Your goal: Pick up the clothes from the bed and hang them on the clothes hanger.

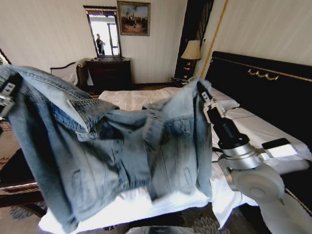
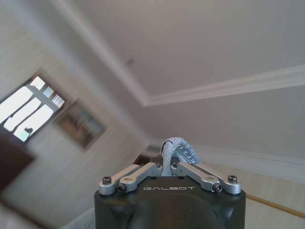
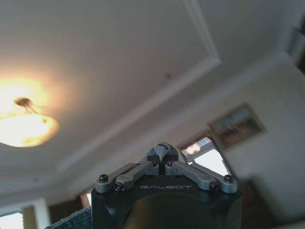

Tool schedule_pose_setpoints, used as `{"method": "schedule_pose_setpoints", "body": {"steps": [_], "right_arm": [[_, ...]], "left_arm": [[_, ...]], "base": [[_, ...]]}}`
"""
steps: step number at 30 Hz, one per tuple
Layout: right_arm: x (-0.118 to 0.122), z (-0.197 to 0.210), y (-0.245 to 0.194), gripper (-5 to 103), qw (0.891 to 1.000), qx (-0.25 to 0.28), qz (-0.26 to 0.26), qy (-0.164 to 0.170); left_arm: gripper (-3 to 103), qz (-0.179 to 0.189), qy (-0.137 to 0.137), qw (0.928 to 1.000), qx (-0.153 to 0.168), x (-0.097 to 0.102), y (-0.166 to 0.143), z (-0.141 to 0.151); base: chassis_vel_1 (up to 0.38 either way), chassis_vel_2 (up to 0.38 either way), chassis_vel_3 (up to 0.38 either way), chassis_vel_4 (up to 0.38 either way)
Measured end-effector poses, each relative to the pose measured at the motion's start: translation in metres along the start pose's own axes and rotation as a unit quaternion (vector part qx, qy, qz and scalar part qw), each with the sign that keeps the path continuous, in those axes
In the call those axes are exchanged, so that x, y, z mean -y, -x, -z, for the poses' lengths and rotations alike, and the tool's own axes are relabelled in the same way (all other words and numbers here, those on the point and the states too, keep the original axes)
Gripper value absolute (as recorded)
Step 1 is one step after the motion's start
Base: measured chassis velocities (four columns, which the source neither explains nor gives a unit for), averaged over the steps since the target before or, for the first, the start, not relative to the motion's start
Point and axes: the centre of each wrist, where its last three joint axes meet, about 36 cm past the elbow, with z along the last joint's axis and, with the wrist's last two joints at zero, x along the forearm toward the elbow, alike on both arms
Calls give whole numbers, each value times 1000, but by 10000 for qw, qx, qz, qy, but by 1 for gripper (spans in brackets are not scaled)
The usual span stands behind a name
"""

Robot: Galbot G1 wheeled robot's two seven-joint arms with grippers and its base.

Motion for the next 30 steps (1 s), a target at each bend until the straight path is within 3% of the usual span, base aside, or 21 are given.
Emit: {"method": "schedule_pose_setpoints", "body": {"steps": [2, 3, 5, 7, 8, 10, 12, 15, 18, 23, 25, 28, 30], "right_arm": [[4, -29, -5, 1, 9937, -821, -734, 207], [4, -29, -5, 1, 9937, -821, -734, 207], [25, -73, -5, 1, 9768, -1564, -1398, 440], [44, -121, -7, 1, 9571, -2161, -1848, 548], [44, -121, -7, 1, 9571, -2161, -1848, 548], [65, -167, -10, 1, 9397, -2622, -2160, 386], [87, -206, -15, 1, 9251, -2949, -2388, 133], [101, -228, -16, 1, 9207, -3027, -2463, -42], [111, -242, -16, 1, 9210, -2990, -2493, -109], [116, -244, -8, 1, 9374, -2629, -2285, 19], [115, -238, -6, 1, 9516, -2345, -1984, 86], [111, -216, -1, 1, 9772, -1693, -1273, 160], [109, -209, 2, 1, 9824, -1527, -1067, 167]], "left_arm": [[2, 394, -713, 9958, -424, -15, -4, -49], [2, 394, -713, 9958, -424, -15, -4, -49], [2, 614, -1214, 9871, -838, -25, -3, -96], [2, 1187, -1486, 9747, -1176, -61, -7, -140], [2, 1187, -1486, 9747, -1176, -61, -7, -140], [2, 1951, -1424, 9580, -1544, -109, -20, -190], [2, 2393, -1331, 9463, -1720, -143, -30, -224], [2, 2551, -1319, 9423, -1723, -160, -31, -237], [2, 2617, -1222, 9418, -1722, -174, -30, -241], [2, 2583, -1042, 9464, -1637, -183, -25, -230], [2, 2419, -947, 9530, -1559, -176, -22, -219], [2, 1971, -744, 9671, -1425, -150, -17, -192], [2, 1822, -695, 9712, -1367, -141, -13, -183]], "base": [[0, 0, 0, 0], [0, 0, 0, 0], [0, 0, 0, 0], [0, 0, 0, 0], [0, 0, 0, 0], [0, 0, 0, 0], [0, 0, 0, 0], [0, 0, 0, 0], [0, 0, 0, 0], [0, 0, 0, 0], [0, 0, 0, 0], [0, 0, 0, 0], [0, 0, 0, 0]]}}
